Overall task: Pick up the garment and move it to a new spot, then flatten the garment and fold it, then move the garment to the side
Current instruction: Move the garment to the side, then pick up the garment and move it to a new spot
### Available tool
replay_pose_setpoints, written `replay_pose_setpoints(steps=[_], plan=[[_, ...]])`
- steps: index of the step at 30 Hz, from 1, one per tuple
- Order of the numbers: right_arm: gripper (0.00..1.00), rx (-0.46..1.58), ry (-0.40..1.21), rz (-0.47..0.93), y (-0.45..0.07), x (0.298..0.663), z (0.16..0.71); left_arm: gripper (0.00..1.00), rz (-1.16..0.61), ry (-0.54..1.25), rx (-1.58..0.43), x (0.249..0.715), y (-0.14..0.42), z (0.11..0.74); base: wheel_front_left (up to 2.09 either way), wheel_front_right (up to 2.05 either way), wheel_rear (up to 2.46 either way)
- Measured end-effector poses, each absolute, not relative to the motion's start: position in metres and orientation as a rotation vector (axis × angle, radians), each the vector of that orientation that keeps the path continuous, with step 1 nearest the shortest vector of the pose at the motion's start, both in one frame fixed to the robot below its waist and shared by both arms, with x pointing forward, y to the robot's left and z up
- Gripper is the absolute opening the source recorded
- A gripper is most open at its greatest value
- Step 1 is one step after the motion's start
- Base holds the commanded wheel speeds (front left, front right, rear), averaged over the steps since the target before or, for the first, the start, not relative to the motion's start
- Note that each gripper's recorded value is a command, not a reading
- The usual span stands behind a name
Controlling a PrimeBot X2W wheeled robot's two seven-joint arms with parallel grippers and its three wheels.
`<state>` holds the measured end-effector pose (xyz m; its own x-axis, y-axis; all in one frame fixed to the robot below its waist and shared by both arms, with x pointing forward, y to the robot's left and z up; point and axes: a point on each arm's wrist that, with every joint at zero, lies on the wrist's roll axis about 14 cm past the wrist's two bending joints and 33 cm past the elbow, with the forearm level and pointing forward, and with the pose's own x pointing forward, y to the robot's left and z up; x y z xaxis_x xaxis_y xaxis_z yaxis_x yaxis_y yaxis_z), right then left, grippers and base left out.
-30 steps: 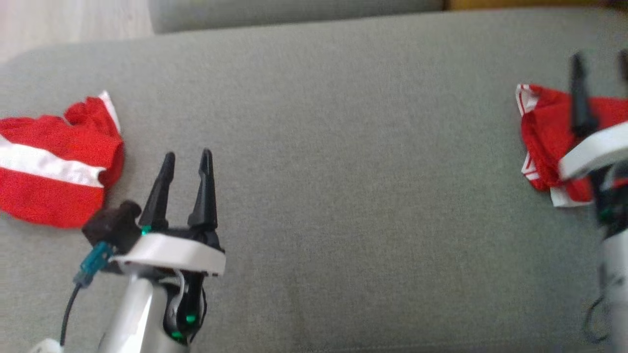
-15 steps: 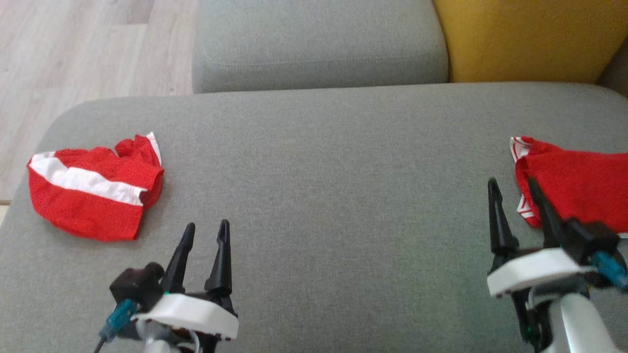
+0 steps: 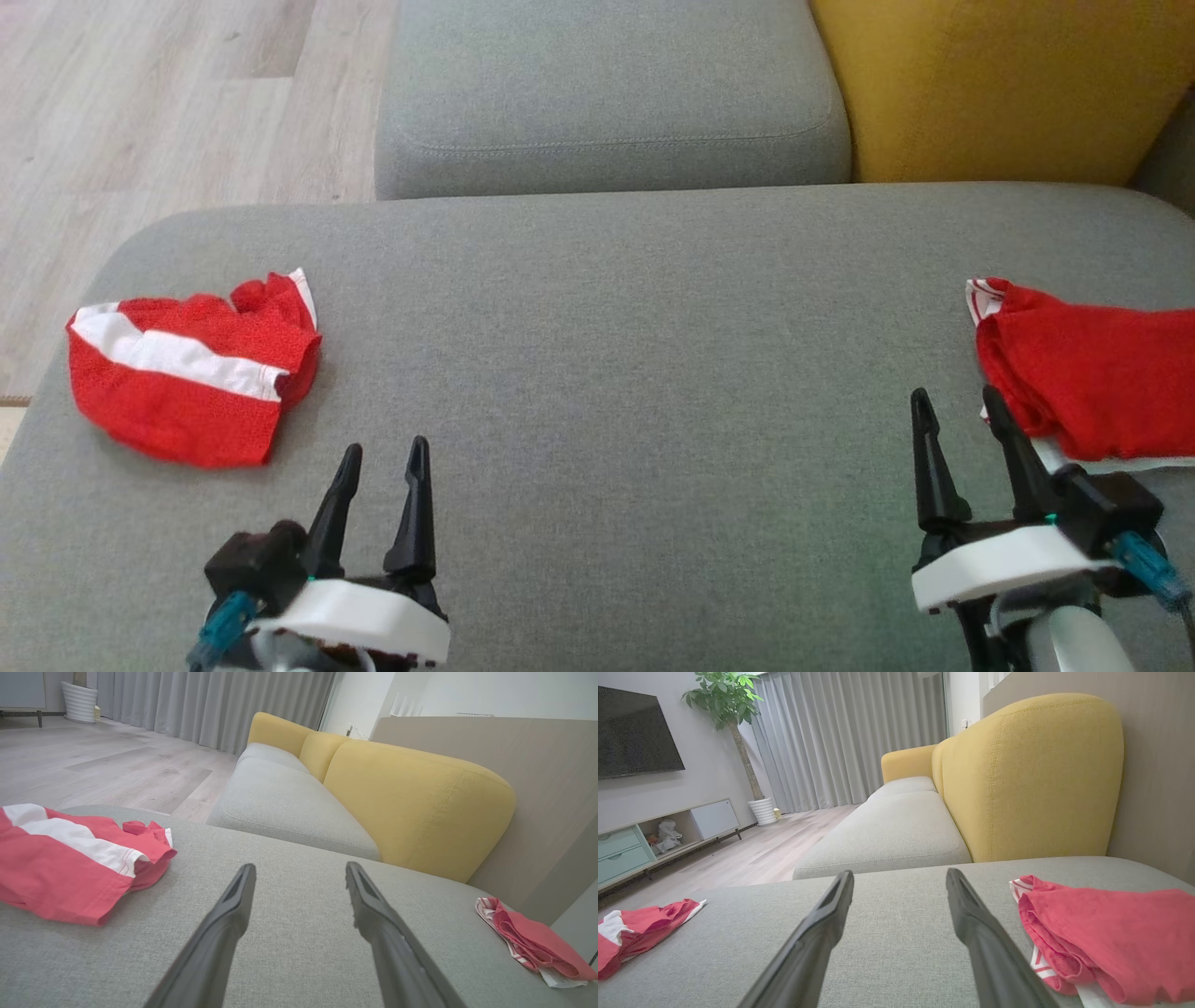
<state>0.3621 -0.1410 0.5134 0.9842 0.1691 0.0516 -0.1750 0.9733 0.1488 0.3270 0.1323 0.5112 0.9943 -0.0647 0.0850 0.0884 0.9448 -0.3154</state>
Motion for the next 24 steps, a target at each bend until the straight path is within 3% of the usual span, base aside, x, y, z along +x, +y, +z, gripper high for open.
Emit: replay_pose_setpoints(steps=[24], plan=[[1.0,0.152,-0.013,0.148,-0.149,0.361,0.504,1.0,-0.088,-0.066,-0.324,0.33,0.129,0.51,0.0,0.0,0.0]])
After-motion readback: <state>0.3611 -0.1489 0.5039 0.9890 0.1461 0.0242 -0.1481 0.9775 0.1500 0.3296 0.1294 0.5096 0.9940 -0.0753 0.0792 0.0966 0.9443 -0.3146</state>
